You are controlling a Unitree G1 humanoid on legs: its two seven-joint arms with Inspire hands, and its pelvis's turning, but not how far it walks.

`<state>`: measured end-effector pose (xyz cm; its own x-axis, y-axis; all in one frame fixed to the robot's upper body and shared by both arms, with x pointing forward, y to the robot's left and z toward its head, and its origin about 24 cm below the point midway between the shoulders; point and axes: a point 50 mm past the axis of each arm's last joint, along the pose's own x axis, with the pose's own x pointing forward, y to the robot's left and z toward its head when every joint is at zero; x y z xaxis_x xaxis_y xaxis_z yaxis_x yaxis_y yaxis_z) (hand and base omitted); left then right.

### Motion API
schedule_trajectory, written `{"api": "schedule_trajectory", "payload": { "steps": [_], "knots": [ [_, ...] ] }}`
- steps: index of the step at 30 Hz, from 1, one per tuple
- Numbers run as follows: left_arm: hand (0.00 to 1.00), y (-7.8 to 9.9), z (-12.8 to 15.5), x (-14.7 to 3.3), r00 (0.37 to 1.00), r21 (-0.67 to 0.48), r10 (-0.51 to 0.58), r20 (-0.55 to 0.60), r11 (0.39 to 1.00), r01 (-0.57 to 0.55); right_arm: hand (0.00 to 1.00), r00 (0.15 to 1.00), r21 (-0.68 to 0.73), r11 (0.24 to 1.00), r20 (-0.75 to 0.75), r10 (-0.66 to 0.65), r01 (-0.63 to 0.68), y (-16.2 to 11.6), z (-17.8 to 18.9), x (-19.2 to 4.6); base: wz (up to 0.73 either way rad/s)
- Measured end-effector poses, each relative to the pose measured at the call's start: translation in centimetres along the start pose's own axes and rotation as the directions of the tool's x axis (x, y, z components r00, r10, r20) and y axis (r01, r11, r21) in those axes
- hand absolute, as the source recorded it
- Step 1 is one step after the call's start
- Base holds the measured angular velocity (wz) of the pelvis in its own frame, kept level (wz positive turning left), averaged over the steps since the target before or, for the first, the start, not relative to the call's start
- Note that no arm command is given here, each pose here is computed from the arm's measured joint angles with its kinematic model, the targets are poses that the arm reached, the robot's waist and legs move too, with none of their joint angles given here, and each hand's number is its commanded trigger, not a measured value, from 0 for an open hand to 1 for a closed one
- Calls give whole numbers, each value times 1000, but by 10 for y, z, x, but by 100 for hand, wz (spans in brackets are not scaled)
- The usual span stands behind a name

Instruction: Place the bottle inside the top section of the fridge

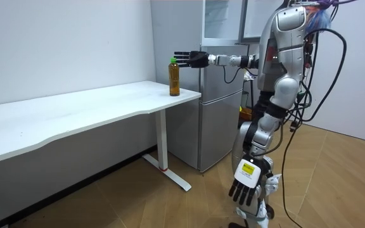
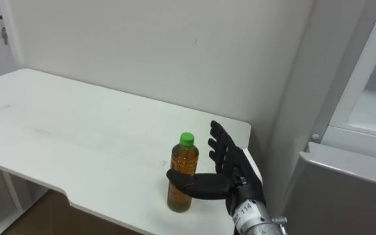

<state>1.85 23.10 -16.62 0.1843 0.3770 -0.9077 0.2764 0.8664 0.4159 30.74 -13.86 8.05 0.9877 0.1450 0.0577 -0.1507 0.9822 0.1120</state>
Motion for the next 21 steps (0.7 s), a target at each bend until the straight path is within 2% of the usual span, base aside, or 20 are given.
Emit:
{"api": "schedule_trajectory", "payload": {
  "steps": [21],
  "knots": [
    [0,0,1,-2,1000,-7,7,13,1000,-7,0,986,-32,997,-151,-75,71,-13,-36,-3,2]
  ]
}}
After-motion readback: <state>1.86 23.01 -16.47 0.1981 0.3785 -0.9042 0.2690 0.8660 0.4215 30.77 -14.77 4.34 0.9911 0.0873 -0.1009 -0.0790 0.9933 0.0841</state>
